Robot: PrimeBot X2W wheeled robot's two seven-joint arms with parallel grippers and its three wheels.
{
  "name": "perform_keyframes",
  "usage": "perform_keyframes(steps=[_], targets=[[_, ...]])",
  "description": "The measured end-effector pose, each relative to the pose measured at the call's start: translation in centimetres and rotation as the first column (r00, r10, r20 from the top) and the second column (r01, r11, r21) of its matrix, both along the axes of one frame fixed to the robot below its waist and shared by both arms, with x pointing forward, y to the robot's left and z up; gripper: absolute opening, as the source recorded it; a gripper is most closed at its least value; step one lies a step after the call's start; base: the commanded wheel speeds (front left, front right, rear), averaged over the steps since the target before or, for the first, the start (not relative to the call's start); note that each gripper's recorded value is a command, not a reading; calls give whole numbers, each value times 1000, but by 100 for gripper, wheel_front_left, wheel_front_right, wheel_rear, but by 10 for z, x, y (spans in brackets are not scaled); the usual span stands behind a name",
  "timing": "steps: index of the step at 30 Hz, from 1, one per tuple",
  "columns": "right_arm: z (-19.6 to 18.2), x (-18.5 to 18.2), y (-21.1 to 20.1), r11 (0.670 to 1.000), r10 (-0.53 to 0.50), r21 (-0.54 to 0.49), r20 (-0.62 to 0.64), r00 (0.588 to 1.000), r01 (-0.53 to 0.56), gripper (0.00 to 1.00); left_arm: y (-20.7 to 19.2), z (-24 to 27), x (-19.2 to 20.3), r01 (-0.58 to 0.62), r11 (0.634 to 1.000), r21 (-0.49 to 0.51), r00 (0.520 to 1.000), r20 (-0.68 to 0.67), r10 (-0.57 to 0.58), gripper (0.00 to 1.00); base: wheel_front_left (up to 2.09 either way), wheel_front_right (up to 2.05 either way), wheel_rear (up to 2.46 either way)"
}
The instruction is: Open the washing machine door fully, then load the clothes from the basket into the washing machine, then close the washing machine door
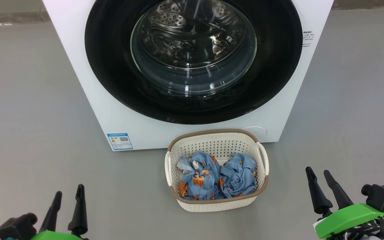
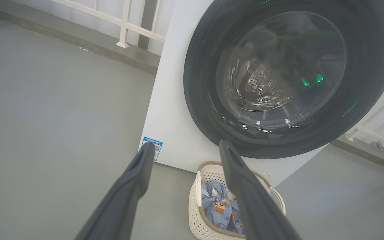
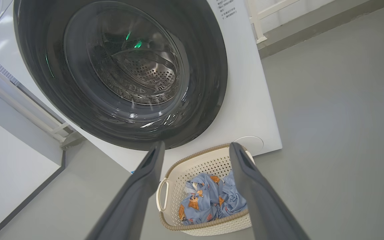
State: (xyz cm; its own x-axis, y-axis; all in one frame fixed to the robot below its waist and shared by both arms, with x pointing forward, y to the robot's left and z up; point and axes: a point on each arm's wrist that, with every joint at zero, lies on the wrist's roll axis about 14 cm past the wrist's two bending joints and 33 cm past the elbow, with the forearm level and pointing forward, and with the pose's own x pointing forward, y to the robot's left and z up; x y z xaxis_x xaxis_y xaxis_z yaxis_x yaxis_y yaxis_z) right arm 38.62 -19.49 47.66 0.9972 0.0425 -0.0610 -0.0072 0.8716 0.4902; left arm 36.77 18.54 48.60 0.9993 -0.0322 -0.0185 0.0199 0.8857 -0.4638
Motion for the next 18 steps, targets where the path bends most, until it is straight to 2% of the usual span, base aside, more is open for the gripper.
perform_keyframes(steps=[18], targets=[[5, 1, 0, 983, 41, -183, 41, 998, -33, 100, -4, 14, 4, 26, 980, 199, 997, 72, -41, 100, 0, 0, 0]])
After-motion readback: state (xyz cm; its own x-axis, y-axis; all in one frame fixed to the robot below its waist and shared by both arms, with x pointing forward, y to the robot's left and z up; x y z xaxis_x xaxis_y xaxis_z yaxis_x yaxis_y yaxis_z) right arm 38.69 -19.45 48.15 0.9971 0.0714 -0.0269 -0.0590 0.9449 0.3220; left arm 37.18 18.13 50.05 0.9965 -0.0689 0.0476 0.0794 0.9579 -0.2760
